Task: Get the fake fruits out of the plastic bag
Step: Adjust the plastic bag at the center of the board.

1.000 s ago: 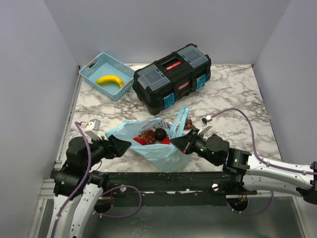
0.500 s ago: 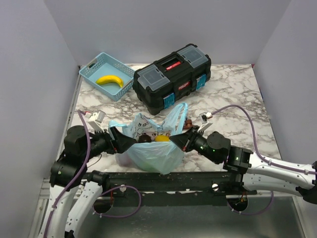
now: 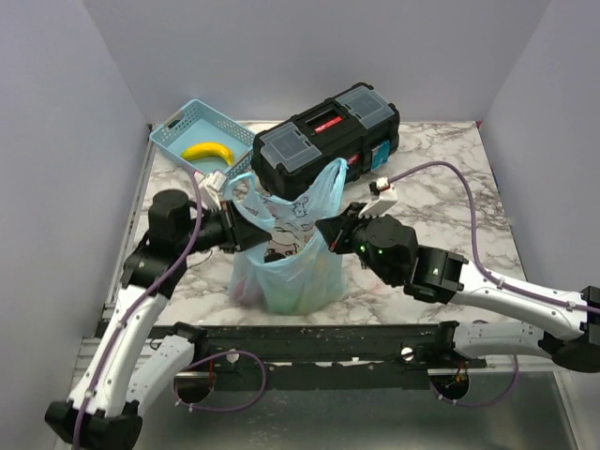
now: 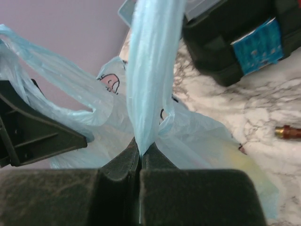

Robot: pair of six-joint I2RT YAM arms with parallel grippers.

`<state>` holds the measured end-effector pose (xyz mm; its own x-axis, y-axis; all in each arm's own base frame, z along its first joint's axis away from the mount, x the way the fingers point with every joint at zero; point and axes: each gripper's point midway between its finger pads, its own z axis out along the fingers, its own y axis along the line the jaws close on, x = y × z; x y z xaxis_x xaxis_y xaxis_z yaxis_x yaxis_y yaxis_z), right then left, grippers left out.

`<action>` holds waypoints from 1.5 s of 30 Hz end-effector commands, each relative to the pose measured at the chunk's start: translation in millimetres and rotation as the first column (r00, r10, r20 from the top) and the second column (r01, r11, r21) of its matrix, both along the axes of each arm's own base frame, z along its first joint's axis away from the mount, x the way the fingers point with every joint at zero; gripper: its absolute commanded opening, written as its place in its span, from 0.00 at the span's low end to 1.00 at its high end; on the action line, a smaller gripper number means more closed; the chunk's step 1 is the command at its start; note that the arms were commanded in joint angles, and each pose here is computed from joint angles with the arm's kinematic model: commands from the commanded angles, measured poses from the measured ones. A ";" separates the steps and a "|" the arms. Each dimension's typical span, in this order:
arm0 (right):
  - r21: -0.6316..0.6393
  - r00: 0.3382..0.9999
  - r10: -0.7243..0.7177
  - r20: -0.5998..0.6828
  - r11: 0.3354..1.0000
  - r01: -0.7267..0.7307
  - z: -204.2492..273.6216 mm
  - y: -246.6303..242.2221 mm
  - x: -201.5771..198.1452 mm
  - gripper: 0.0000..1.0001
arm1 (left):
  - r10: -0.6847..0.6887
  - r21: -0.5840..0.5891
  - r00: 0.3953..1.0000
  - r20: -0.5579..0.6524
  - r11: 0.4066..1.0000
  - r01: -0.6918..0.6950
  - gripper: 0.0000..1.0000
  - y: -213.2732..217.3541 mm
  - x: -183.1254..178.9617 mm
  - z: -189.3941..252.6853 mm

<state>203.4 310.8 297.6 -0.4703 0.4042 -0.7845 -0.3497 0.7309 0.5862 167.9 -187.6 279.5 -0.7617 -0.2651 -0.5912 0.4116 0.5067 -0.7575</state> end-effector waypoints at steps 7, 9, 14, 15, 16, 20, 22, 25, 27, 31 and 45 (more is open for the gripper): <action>-0.049 0.981 -0.173 0.084 0.983 0.177 42.8 -71.8 17.9 0.01 | -0.123 -0.074 0.974 0.192 0.988 0.139 0.04 -34.9 59.1 83.9; -0.053 0.994 -0.090 0.062 0.994 0.093 30.3 -65.9 5.8 0.01 | -0.147 -0.073 0.973 0.176 0.984 0.162 0.04 -36.1 55.7 73.1; -0.054 0.973 0.229 -0.032 0.972 -0.230 -15.9 -24.1 -36.2 0.01 | -0.102 0.056 0.993 0.051 0.993 0.099 0.30 -21.1 48.8 -0.8; -0.058 0.958 0.284 -0.051 0.956 -0.286 -23.0 -15.8 -43.5 0.01 | -0.090 0.087 0.995 0.034 0.992 0.086 0.35 -16.1 44.4 -16.5; -0.052 0.939 0.335 -0.071 0.939 -0.339 -28.8 -7.3 -50.8 0.01 | -0.073 0.121 0.997 0.010 0.990 0.071 0.42 -10.7 40.7 -35.2; -0.031 0.915 0.392 -0.096 0.917 -0.397 -42.8 5.5 -58.2 0.01 | -0.022 0.230 0.997 -0.068 0.972 0.037 0.62 8.8 21.7 -85.2; -0.042 0.931 0.353 -0.092 0.933 -0.358 -46.6 2.8 -51.2 0.01 | -0.028 0.228 0.994 -0.103 0.972 0.051 0.69 10.9 8.6 -94.6; -0.061 0.942 0.327 -0.079 0.941 -0.332 -46.6 3.0 -44.2 0.01 | -0.085 0.176 0.991 -0.103 0.979 0.102 0.90 7.1 -11.6 -92.0; -0.070 0.944 0.322 -0.071 0.943 -0.327 -45.1 3.6 -41.8 0.01 | -0.109 0.164 0.990 -0.089 0.979 0.123 0.99 7.3 -21.2 -87.3; -0.083 0.951 0.301 -0.066 0.949 -0.306 -43.6 1.1 -38.1 0.01 | -0.142 0.121 0.990 0.021 0.983 0.138 0.99 6.8 -36.3 -67.0; -0.059 0.958 0.262 -0.120 0.961 -0.270 -57.7 -18.8 -46.0 0.01 | -0.379 0.055 0.799 0.467 0.914 0.402 0.83 -45.9 -83.5 51.8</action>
